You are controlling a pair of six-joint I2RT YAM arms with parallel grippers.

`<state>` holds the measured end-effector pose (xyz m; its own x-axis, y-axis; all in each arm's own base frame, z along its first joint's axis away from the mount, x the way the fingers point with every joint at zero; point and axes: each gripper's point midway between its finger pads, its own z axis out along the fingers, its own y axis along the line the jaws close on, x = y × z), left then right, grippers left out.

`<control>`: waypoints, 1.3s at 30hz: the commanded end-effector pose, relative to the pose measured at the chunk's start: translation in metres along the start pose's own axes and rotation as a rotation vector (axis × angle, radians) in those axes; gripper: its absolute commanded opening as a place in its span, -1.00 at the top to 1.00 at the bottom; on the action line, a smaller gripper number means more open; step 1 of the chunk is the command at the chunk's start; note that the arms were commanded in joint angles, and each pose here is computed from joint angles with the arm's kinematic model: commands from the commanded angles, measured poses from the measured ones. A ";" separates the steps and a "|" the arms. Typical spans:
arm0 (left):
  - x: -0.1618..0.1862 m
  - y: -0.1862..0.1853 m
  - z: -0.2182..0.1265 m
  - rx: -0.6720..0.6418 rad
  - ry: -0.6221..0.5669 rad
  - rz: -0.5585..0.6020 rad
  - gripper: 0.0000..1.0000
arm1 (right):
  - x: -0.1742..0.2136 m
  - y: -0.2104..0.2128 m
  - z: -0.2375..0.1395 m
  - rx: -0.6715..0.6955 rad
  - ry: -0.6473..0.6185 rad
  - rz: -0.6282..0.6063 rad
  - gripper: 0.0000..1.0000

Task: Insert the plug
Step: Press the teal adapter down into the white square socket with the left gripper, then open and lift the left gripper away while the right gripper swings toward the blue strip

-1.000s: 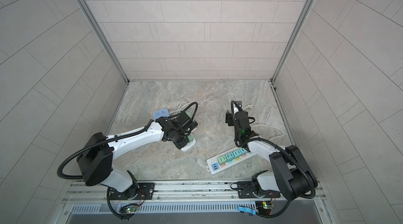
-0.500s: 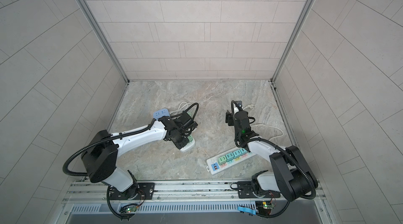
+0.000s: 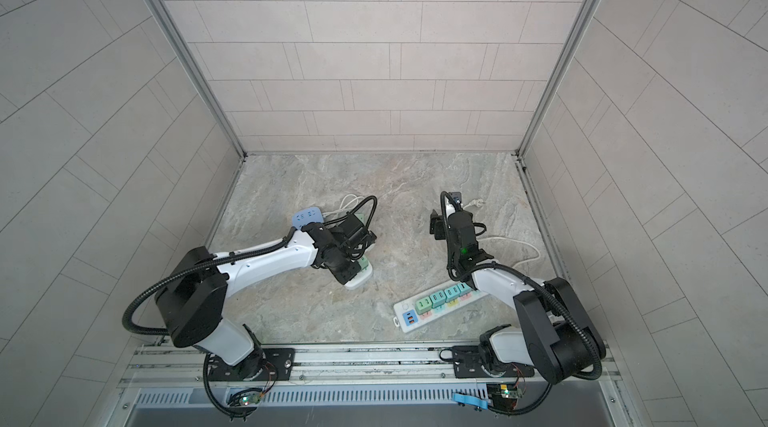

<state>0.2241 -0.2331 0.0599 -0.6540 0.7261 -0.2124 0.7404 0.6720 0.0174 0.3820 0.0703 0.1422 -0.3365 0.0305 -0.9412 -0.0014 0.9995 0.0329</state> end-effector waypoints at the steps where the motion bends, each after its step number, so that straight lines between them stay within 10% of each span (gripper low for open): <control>1: 0.017 -0.008 0.019 0.044 0.066 -0.023 0.97 | -0.005 -0.002 -0.003 0.007 -0.022 0.018 -0.62; 10: -0.001 0.005 -0.011 -0.029 -0.036 -0.043 -0.03 | -0.005 -0.002 -0.003 0.009 -0.023 0.018 -0.63; 19: -0.029 0.028 -0.087 -0.135 -0.228 -0.068 -0.33 | -0.005 -0.002 -0.003 0.007 -0.027 0.020 -0.65; 21: -0.036 0.050 -0.114 -0.220 -0.331 -0.168 -0.95 | -0.004 -0.002 -0.003 0.006 -0.026 0.019 -0.65; 30: -0.036 0.112 -0.168 -0.081 -0.795 -0.653 -1.00 | -0.005 0.002 -0.002 -0.012 -0.023 0.013 -0.74; 39: 0.003 0.148 -0.127 -0.240 -0.756 -0.779 -1.00 | -0.030 0.084 0.007 -0.166 0.131 -0.044 -0.67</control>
<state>0.3052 -0.1245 0.1926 -0.6485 -0.0785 -0.7572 0.1293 0.9688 -0.2113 0.4035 0.1207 0.1794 -0.3764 0.0089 -0.9264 -0.1071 0.9928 0.0531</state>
